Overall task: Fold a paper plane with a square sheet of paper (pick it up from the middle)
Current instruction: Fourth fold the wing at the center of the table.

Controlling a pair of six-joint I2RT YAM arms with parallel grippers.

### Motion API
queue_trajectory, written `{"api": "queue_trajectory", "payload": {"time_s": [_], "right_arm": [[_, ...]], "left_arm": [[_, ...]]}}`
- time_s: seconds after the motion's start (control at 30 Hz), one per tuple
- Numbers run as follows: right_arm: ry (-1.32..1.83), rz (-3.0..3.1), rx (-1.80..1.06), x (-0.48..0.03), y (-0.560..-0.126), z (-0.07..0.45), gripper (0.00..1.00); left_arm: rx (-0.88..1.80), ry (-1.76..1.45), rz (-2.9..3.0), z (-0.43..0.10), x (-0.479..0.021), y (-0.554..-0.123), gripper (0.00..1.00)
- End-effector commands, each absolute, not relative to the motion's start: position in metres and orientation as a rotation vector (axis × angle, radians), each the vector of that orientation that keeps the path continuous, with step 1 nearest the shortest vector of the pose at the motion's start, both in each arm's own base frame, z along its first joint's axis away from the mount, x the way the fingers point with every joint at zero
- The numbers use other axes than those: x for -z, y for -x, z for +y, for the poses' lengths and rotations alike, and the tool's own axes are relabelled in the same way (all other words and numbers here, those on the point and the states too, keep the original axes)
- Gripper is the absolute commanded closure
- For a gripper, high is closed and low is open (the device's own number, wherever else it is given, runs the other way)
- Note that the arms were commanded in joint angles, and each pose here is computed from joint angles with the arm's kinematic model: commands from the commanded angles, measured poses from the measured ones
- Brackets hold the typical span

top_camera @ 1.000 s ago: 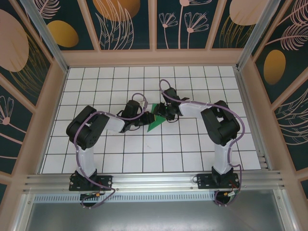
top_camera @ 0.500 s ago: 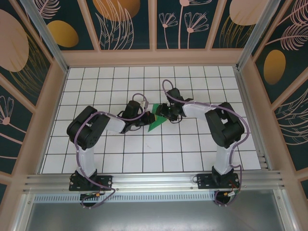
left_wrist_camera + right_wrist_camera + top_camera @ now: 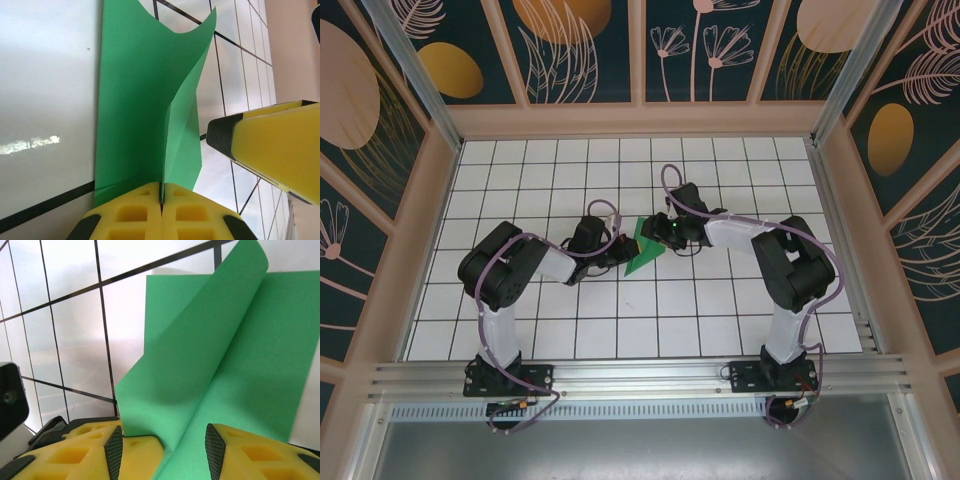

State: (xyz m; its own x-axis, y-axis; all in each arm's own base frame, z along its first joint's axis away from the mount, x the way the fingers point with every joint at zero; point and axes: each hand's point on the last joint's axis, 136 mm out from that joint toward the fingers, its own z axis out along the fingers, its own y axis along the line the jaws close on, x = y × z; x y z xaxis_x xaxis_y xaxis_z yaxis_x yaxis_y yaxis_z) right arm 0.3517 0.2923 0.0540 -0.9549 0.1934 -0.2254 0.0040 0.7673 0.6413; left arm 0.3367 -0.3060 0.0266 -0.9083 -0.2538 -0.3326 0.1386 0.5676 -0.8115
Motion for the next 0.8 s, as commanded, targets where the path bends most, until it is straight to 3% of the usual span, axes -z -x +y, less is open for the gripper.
{"api": "queue_trajectory", "payload": {"time_s": [0.0, 0.77], "right_arm": [[-0.137, 2.680, -1.014, -0.052, -0.351, 0.296, 0.50], [-0.177, 2.780, -0.921, -0.018, -0.349, 0.290, 0.49]], "left_arm": [[1.352, 0.107, 2.334, -0.308, -0.042, -0.339, 0.95], [1.405, 0.174, 2.338, -0.307, -0.037, -0.338, 0.95]]}}
